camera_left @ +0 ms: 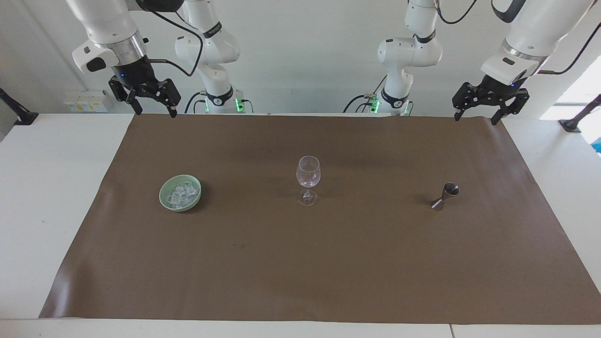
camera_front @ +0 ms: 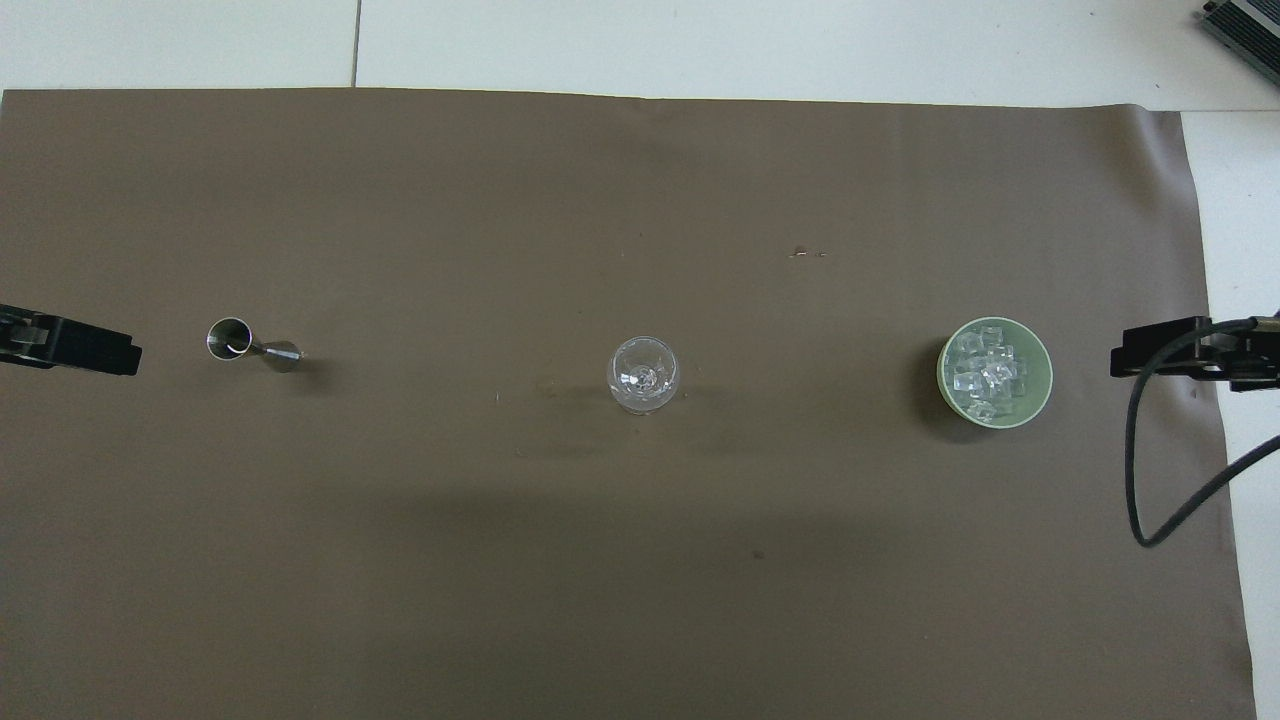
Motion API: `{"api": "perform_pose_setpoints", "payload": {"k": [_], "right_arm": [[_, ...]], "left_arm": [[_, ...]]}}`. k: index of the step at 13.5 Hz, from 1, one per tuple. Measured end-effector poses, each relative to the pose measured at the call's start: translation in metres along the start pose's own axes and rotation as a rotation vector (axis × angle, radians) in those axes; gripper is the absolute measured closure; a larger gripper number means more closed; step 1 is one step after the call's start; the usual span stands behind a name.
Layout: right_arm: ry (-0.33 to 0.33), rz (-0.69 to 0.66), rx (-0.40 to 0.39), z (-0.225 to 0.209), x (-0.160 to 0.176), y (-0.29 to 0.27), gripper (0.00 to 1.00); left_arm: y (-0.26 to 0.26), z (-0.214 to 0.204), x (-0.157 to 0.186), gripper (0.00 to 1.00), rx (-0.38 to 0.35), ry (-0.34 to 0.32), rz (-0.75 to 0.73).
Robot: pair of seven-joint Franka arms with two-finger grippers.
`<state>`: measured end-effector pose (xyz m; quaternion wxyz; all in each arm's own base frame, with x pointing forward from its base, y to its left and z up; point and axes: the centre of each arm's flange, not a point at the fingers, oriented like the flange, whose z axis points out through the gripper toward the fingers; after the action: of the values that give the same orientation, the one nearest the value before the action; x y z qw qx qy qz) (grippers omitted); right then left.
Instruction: Pour wine and add ice with both arms
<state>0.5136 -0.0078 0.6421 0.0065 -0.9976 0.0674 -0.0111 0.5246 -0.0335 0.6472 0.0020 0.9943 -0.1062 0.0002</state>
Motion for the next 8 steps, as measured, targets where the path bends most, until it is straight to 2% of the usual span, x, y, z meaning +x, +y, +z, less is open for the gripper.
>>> {"api": "perform_pose_setpoints", "payload": {"k": [8], "right_arm": [[0.0,0.0,0.0,0.0,0.0,0.0,0.0]], "left_arm": [[-0.0037,0.0,-0.0006,0.0,-0.001,0.0,-0.007]]}}
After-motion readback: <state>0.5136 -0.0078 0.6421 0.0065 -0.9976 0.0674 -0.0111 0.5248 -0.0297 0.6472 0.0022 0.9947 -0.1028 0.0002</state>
